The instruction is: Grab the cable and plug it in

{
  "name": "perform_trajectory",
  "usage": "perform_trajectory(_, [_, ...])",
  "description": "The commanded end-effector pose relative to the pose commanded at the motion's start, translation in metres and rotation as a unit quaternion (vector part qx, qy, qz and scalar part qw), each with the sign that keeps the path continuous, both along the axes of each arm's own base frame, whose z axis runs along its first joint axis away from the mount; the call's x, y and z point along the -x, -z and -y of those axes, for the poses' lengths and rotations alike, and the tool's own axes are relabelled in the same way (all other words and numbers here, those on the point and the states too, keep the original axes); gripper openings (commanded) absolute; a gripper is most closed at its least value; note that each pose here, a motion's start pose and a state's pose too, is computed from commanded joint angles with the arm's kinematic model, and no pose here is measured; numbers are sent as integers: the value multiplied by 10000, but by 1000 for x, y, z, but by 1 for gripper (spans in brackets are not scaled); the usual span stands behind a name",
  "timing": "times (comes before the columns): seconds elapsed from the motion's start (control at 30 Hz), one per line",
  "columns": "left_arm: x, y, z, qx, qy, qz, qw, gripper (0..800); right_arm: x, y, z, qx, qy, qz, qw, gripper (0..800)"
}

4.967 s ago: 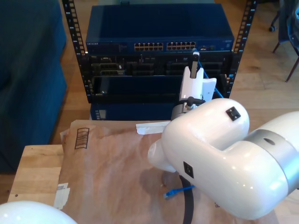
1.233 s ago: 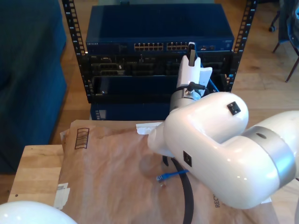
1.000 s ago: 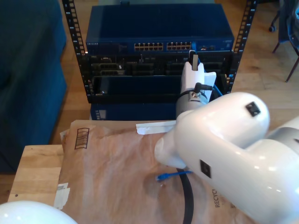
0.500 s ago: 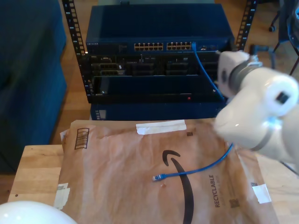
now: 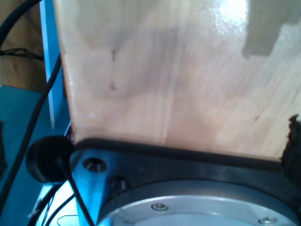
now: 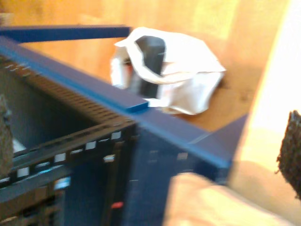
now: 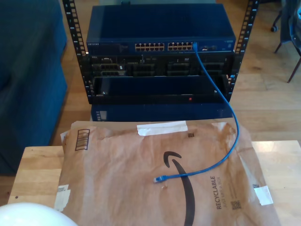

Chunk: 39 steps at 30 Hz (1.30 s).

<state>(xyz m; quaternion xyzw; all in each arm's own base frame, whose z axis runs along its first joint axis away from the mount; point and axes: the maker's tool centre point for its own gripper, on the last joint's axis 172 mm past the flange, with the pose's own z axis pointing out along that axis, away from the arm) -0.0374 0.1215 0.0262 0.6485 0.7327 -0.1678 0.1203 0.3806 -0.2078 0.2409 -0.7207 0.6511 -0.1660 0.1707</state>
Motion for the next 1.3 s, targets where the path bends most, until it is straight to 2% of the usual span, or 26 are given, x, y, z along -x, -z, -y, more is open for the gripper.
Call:
perform_trajectory(0.07, [0, 0, 0, 0, 0, 0, 10000, 800, 57, 21, 12, -78, 2, -712, 9974, 791])
perform_trajectory(0.13, [0, 0, 0, 0, 0, 0, 10000, 800, 115, 43, 20, -196, 77, -1401, 9899, 791])
perform_trajectory(0.23, [0, 0, 0, 0, 0, 0, 10000, 800, 174, 59, 24, -187, -123, -2055, 9784, 791])
perform_trajectory(0.43, [0, 0, 0, 0, 0, 0, 10000, 800, 271, 68, 33, -317, -482, -2439, 9681, 791])
perform_trajectory(0.57, [0, 0, 0, 0, 0, 0, 10000, 800, 319, 98, 17, -630, -605, -2453, 9655, 792])
perform_trajectory(0.63, [0, 0, 0, 0, 0, 0, 10000, 800, 341, 112, 6, -812, -510, -2480, 9640, 792])
perform_trajectory(0.7, [0, 0, 0, 0, 0, 0, 10000, 800, 354, 128, -11, -1080, -359, -2466, 9624, 792])
perform_trajectory(0.8, [0, 0, 0, 0, 0, 0, 10000, 800, 359, 150, -38, -1386, -440, -2497, 9573, 791])
perform_trajectory(0.9, [0, 0, 0, 0, 0, 0, 10000, 800, 367, 173, -37, -1140, -435, -2542, 9594, 792])
perform_trajectory(1.0, [0, 0, 0, 0, 0, 0, 10000, 800, 369, 184, -24, -583, -229, -2474, 9669, 792])
perform_trajectory(1.07, [0, 0, 0, 0, 0, 0, 10000, 800, 372, 197, -39, -657, -157, -2466, 9668, 797])
perform_trajectory(1.3, [0, 0, 0, 0, 0, 0, 10000, 800, 372, 216, -36, -419, -15, -2410, 9696, 798])
